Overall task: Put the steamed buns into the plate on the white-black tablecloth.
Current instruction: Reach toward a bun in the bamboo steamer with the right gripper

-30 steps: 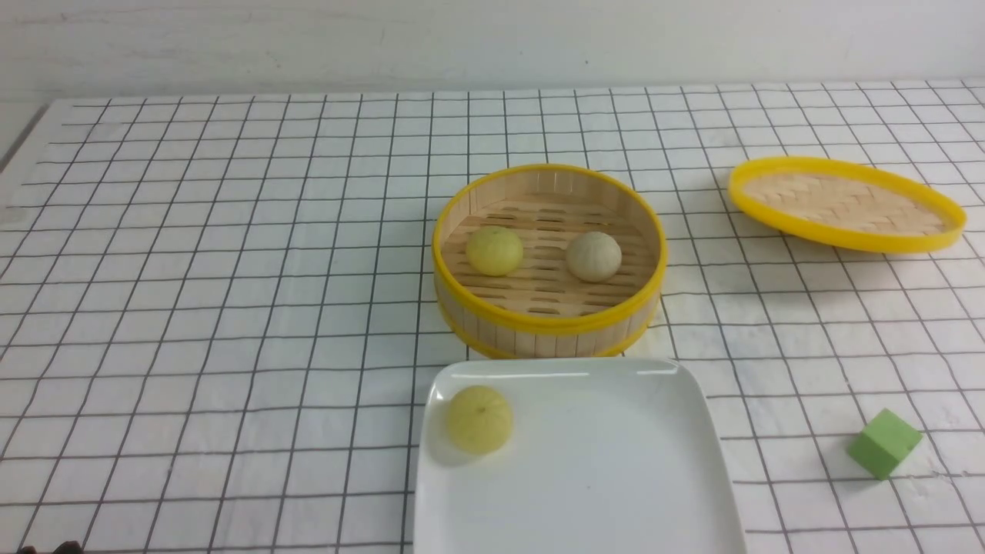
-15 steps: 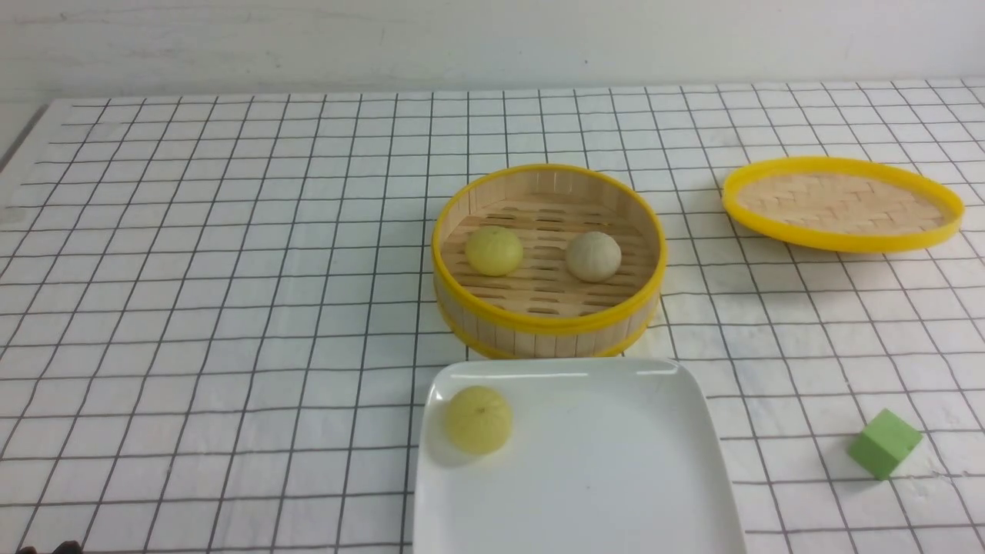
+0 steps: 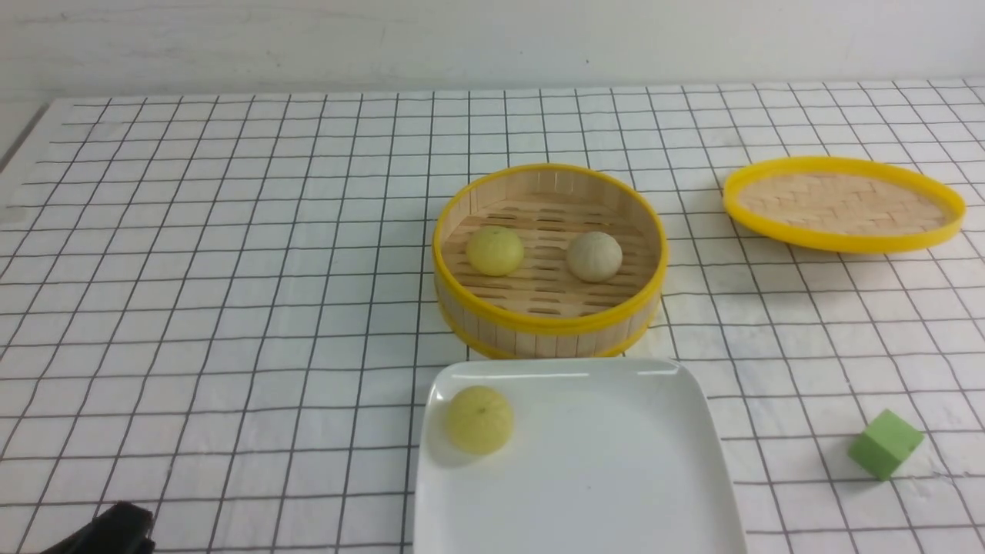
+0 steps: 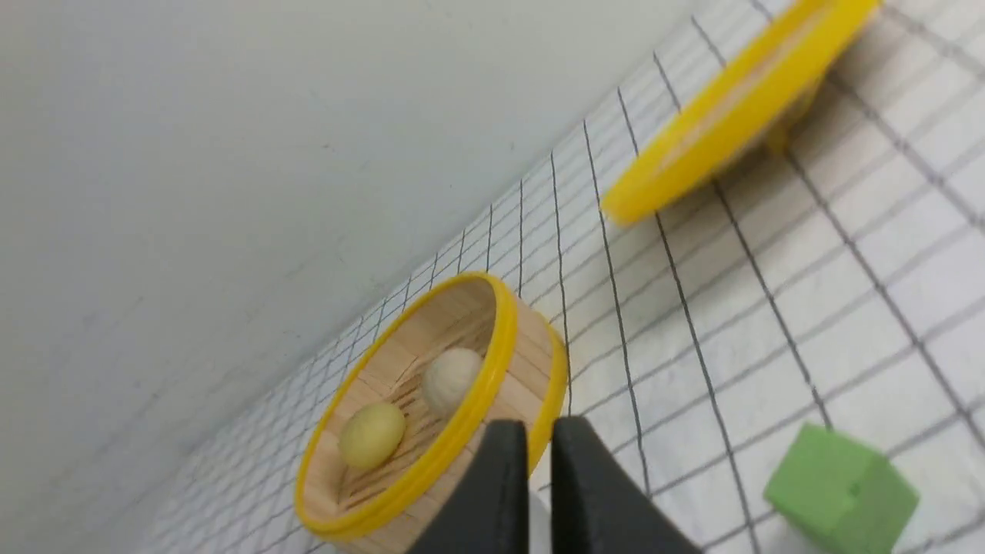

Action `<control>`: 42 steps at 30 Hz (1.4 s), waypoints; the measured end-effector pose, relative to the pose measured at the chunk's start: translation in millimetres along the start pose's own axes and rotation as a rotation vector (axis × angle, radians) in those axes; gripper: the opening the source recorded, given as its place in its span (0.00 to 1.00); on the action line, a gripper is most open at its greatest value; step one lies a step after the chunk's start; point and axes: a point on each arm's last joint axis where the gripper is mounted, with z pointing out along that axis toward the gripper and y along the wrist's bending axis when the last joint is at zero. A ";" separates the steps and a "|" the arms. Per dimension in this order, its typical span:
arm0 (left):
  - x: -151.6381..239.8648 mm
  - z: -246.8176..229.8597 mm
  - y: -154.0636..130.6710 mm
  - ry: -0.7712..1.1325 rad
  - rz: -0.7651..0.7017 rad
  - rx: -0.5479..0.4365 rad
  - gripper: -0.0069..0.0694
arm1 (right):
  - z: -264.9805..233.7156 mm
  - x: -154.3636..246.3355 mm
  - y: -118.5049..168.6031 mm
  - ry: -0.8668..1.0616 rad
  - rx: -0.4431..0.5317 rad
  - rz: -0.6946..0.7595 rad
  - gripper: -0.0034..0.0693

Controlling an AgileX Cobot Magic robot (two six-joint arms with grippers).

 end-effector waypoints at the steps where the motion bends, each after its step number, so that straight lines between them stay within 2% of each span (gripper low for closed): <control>1: 0.0 0.0 0.0 0.000 0.006 0.000 0.38 | 0.1 -1.8 1.7 0.002 0.001 -0.014 0.09; 2: -0.9 -3.0 -9.1 0.006 0.085 0.013 0.34 | 3.1 -17.6 16.6 0.062 0.032 -0.157 0.05; 4: -3.1 -9.8 -29.5 0.016 0.208 0.044 0.24 | 13.1 -29.8 27.6 0.241 0.116 -0.298 0.04; 5: -3.1 -11.3 -34.6 0.026 0.233 0.040 0.19 | 17.4 -32.3 28.5 0.314 0.155 -0.335 0.04; 6: -4.0 -11.9 -38.5 0.026 0.246 0.045 0.19 | 20.5 -33.5 29.7 0.367 0.175 -0.339 0.04; 7: -5.3 -11.0 -48.9 0.052 0.279 0.020 0.13 | 33.3 -36.7 30.2 0.563 0.261 -0.355 0.04; 8: -6.2 -5.4 -54.8 0.093 0.307 -0.039 0.10 | 46.2 -38.9 29.6 0.724 0.328 -0.344 0.05; 10: -7.3 6.4 -63.0 0.165 0.361 -0.149 0.09 | 73.0 -40.6 27.5 0.936 0.392 -0.318 0.05; 12: -7.3 18.5 -69.0 0.276 0.426 -0.233 0.09 | 102.5 -43.8 28.5 1.041 0.376 -0.309 0.05; 13: -6.6 23.6 -70.5 0.342 0.463 -0.286 0.09 | 121.9 -39.9 28.0 1.107 0.332 -0.292 0.06; 14: -6.6 26.7 -69.9 0.362 0.476 -0.305 0.09 | 122.8 -40.9 30.3 1.101 0.322 -0.285 0.06; 16: -5.7 40.7 -72.2 0.505 0.553 -0.396 0.09 | 162.4 -26.3 38.0 1.213 0.155 -0.269 0.09; 17: -5.9 47.5 -73.0 0.563 0.584 -0.427 0.09 | 182.2 -16.2 47.8 1.263 0.032 -0.285 0.12; 21: -7.5 58.6 -75.9 0.615 0.611 -0.455 0.09 | 224.5 2.1 76.6 1.352 -0.158 -0.324 0.21; 24: -7.8 60.3 -76.4 0.620 0.612 -0.458 0.09 | 252.7 11.9 93.4 1.368 -0.183 -0.385 0.27; 27: -7.6 60.3 -77.2 0.622 0.607 -0.455 0.10 | 286.9 14.9 112.7 1.319 -0.111 -0.507 0.31; 29: -7.3 60.2 -77.2 0.625 0.605 -0.455 0.11 | 309.0 15.0 124.9 1.254 -0.022 -0.548 0.35; 30: -7.3 60.2 -77.2 0.625 0.605 -0.456 0.11 | 311.1 15.3 125.8 1.249 -0.013 -0.552 0.35; 33: -7.3 60.2 -77.6 0.625 0.603 -0.454 0.12 | 347.2 29.6 133.0 1.153 0.118 -0.609 0.47; 37: -7.3 60.2 -77.6 0.625 0.603 -0.454 0.14 | 389.3 59.3 130.5 1.100 0.191 -0.664 0.63; 40: -7.3 60.2 -77.6 0.625 0.603 -0.454 0.14 | 406.5 73.4 125.0 1.097 0.200 -0.677 0.65; 42: -7.3 60.2 -77.6 0.625 0.603 -0.454 0.15 | 415.7 84.5 118.0 1.111 0.211 -0.685 0.60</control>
